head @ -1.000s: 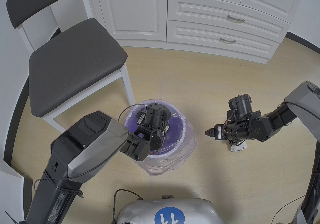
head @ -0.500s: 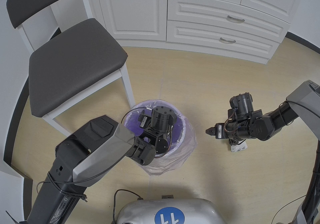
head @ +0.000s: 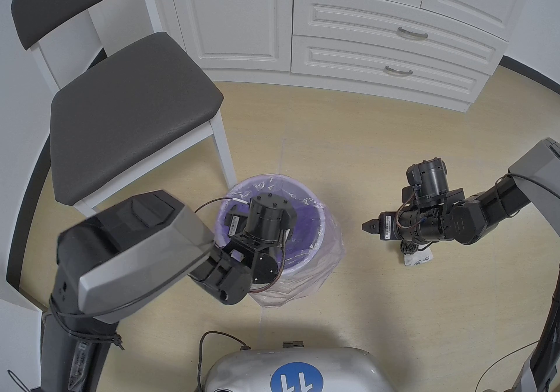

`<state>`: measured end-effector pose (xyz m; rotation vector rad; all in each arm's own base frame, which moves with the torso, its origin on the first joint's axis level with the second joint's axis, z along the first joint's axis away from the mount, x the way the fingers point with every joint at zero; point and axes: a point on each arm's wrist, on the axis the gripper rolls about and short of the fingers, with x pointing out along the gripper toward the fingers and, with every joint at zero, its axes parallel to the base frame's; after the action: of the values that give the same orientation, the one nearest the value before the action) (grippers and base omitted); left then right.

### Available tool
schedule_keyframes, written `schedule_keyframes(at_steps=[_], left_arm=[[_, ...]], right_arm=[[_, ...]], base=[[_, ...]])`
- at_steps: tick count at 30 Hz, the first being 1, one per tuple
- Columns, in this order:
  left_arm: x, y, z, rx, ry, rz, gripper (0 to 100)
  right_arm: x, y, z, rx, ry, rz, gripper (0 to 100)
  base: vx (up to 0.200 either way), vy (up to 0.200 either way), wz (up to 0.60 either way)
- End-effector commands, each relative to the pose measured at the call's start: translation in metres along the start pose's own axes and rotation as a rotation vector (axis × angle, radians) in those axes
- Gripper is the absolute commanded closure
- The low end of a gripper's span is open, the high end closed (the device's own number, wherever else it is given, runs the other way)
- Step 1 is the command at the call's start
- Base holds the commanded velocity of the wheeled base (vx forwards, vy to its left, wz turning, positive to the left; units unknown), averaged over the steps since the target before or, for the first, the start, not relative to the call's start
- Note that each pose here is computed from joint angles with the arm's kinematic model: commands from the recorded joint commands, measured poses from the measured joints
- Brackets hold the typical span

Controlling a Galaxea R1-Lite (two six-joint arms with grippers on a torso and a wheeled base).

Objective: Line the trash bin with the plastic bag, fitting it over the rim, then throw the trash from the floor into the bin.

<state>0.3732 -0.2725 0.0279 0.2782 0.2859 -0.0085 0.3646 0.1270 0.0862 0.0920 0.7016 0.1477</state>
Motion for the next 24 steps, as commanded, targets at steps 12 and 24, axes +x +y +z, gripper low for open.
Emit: schedule_keyframes(at_steps=[12,24], left_arm=[[-0.091,0.117,-0.012,-0.205,0.047,0.093,0],[-0.089,0.145,-0.06,-0.172,0.189,0.09,0]], right_arm=[[-0.002,0.005,-0.007,-0.012,0.017,0.005,0],[-0.016,0.008,-0.009,-0.038,0.006,0.005,0]], base=[[0.0,0.0,0.0],[0.0,0.0,0.0]])
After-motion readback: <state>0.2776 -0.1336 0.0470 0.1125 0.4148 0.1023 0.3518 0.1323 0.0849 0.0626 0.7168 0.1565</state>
